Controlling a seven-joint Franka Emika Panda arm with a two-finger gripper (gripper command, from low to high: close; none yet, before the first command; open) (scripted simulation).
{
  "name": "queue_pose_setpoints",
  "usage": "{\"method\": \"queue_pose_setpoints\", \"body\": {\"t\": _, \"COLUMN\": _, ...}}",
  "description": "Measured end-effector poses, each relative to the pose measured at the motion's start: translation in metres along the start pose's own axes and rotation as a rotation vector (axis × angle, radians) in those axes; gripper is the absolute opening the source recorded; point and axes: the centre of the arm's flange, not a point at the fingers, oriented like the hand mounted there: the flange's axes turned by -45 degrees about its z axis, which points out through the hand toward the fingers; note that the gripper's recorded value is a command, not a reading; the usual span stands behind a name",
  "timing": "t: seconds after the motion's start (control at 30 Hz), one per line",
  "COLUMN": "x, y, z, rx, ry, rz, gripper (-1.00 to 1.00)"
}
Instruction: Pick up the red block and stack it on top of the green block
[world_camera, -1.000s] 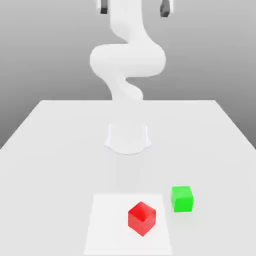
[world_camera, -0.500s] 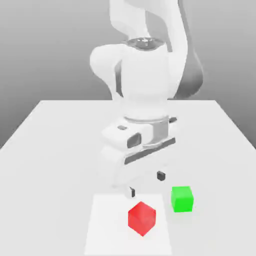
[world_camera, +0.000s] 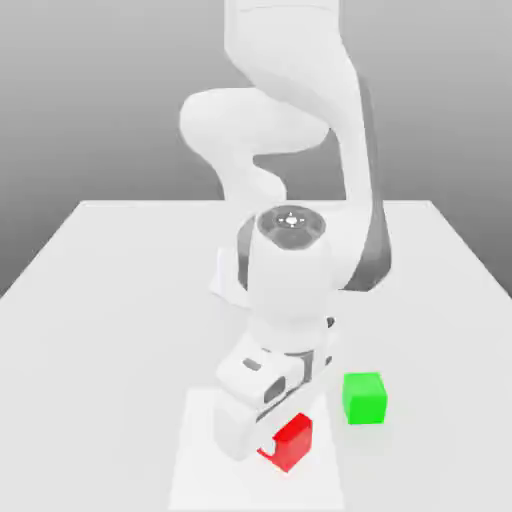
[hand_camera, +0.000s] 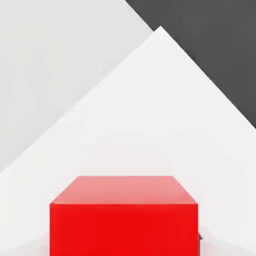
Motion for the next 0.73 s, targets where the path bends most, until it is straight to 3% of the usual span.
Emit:
{"method": "queue_pose_setpoints", "body": {"t": 0.17, "x": 0.002, "y": -0.007, "z": -0.050, "rx": 0.002, "ry": 0.001, "rz": -0.008, "gripper": -1.00}}
{"method": "queue_pose_setpoints", "body": {"t": 0.37, "x": 0.030, "y": -0.120, "z": -0.086, "rx": 0.006, "ry": 0.003, "rz": -0.172, "gripper": -1.00}}
{"method": "queue_pose_setpoints", "body": {"t": 0.6, "x": 0.030, "y": -0.143, "z": -0.037, "rx": 0.000, "ry": 0.000, "rz": -0.202, "gripper": -1.00}}
{"method": "queue_pose_setpoints", "body": {"t": 0.63, "x": 0.029, "y": -0.143, "z": -0.030, "rx": 0.000, "ry": 0.000, "rz": -0.201, "gripper": 1.00}}
{"method": "queue_pose_setpoints", "body": {"t": 0.73, "x": 0.029, "y": -0.143, "z": -0.030, "rx": 0.000, "ry": 0.000, "rz": -0.201, "gripper": 1.00}}
